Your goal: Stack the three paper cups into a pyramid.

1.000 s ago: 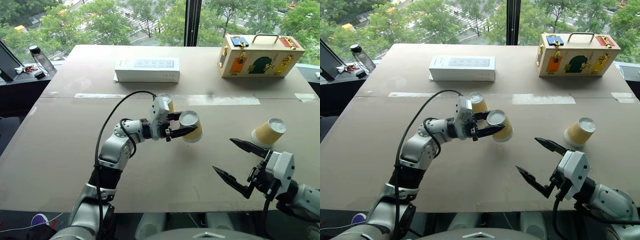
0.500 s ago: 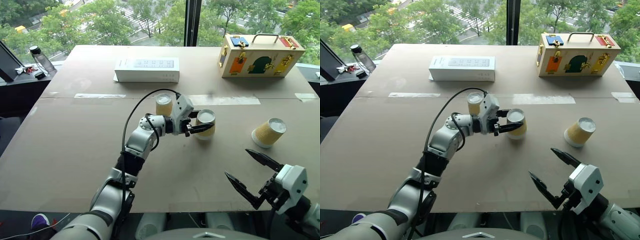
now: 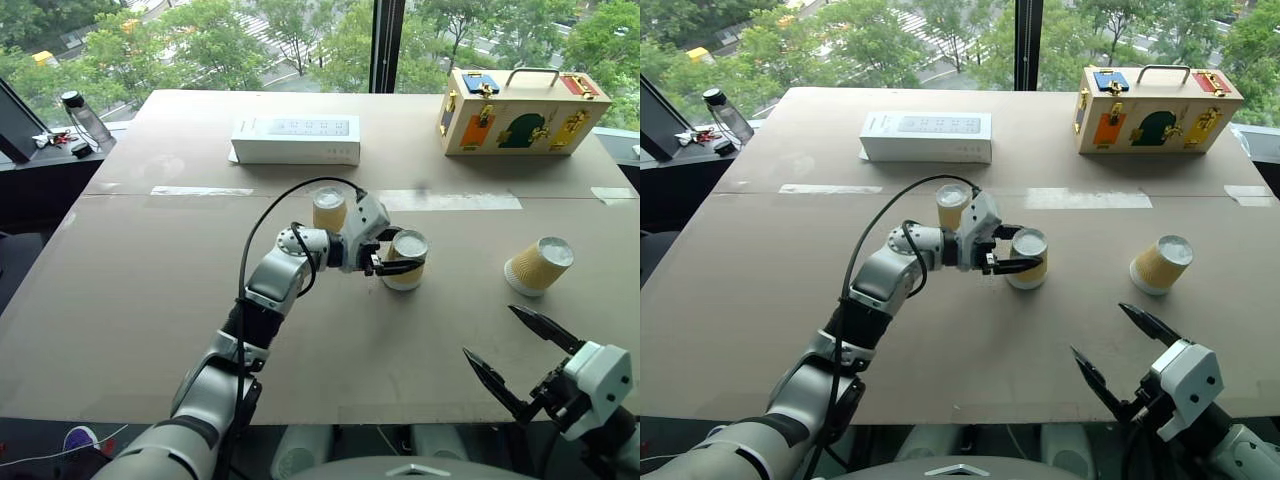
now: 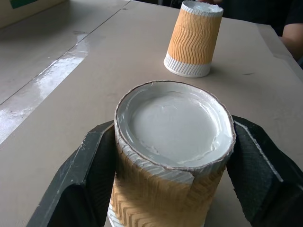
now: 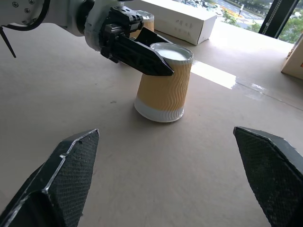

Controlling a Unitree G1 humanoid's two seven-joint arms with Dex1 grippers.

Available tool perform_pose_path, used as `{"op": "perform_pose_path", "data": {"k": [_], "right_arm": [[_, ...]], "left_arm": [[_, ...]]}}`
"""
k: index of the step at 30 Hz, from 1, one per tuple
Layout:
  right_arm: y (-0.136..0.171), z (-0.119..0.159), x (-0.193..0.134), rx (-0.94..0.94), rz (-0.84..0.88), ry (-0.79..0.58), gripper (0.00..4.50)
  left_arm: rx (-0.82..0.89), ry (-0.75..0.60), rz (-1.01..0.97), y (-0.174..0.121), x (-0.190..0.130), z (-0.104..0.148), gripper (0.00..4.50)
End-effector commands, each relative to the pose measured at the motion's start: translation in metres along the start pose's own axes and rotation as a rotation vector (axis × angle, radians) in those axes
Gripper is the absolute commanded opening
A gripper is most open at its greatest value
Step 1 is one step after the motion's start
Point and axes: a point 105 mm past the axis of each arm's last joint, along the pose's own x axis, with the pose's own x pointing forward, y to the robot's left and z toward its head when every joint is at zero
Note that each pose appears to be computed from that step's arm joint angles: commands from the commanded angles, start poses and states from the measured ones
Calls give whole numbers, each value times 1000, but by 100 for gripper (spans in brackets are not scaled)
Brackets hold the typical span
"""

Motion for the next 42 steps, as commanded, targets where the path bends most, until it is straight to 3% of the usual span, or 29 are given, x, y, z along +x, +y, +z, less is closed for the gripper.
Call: {"op": "perform_pose_path", "data": {"k": [1,5,9,17,19,36,39,42], "right_arm": [[-1,6,0,-13,-5,-33,450],[-1,7,3,-12,10,-43,450],[-3,7,7,-10,26,-59,450],[-6,6,15,-8,59,-85,450],[-6,5,16,-8,63,-87,450],[1,8,8,-6,13,-75,450],[2,8,7,-8,9,-74,450],[1,8,7,-11,6,-72,450]], "left_arm": [[42,-51,32,1,-7,16,447],[80,-109,53,-1,-35,36,447],[87,-234,176,6,-94,63,447],[32,-156,595,62,-146,42,447],[31,-103,593,67,-140,33,447],[16,-37,478,84,-95,11,447],[18,-25,468,85,-93,4,359],[26,-15,465,86,-96,0,232]]}}
